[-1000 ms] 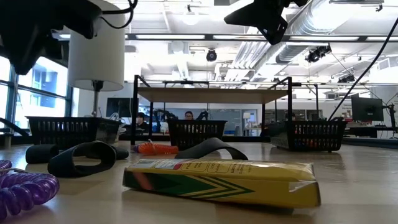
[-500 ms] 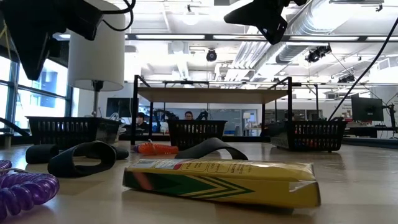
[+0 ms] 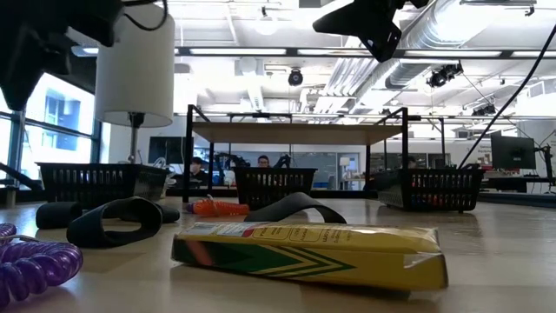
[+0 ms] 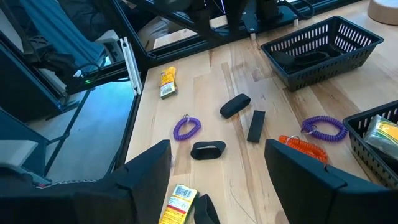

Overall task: Pick & Place Office Desk Supplies
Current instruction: Put the yellow crayon box into the center black bin

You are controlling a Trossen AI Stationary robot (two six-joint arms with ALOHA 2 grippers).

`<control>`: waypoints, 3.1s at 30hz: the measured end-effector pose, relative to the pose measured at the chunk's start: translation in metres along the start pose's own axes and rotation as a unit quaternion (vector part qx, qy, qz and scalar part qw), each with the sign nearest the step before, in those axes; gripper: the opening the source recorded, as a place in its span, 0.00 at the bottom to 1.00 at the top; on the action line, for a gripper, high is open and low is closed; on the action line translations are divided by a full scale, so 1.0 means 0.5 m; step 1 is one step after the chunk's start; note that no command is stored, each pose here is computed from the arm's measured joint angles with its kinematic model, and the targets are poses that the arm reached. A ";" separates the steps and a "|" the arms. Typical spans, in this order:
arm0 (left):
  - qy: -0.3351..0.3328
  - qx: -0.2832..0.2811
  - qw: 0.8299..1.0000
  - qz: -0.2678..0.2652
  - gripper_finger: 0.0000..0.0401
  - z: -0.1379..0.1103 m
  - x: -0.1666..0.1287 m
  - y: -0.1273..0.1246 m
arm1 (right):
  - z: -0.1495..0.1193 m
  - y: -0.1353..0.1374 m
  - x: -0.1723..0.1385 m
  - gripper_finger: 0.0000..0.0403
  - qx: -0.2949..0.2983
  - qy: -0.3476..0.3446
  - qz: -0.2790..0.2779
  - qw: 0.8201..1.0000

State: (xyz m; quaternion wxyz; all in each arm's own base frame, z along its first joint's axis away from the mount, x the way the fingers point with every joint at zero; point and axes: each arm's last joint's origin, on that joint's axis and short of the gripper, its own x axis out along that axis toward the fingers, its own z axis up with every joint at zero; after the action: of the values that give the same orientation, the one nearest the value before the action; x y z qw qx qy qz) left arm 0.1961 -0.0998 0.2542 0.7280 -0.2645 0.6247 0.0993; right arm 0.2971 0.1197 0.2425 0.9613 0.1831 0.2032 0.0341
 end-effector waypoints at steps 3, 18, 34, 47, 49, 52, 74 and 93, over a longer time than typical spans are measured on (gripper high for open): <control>0.005 0.009 1.000 0.000 0.55 -0.024 0.002 -0.014 | 0.000 0.000 0.000 0.62 -0.002 0.000 0.000 1.000; -0.004 -0.072 0.997 0.011 0.55 -0.157 0.009 -0.066 | 0.000 0.000 0.000 0.62 0.011 0.000 0.000 1.000; 0.013 0.043 0.997 0.063 0.55 -0.162 0.001 -0.229 | 0.001 0.001 0.000 0.62 0.020 -0.002 0.002 1.000; 0.012 0.314 0.949 -0.001 0.55 -0.236 0.034 -0.295 | -0.001 0.001 0.000 0.62 0.038 0.000 0.001 0.999; 0.013 0.322 0.947 -0.002 0.55 -0.242 0.033 -0.295 | -0.001 0.001 0.000 0.62 0.040 0.000 0.001 0.999; 0.012 0.312 0.950 -0.006 0.55 -0.247 0.033 -0.297 | -0.001 0.001 0.000 0.62 0.050 0.000 0.000 0.999; -0.021 0.328 0.943 0.054 0.55 -0.263 0.094 -0.305 | -0.001 0.001 0.000 0.62 0.051 -0.001 0.000 0.999; 0.002 0.289 0.953 0.093 0.55 -0.272 0.144 -0.305 | 0.000 0.000 0.000 0.62 0.049 -0.006 -0.011 0.999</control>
State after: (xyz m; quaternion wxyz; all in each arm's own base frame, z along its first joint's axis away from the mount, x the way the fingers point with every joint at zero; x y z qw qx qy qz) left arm 0.1665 -0.3106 0.2141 0.7598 0.0160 0.6496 -0.0187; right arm 0.2969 0.1196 0.2424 0.9527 0.2277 0.2008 0.0123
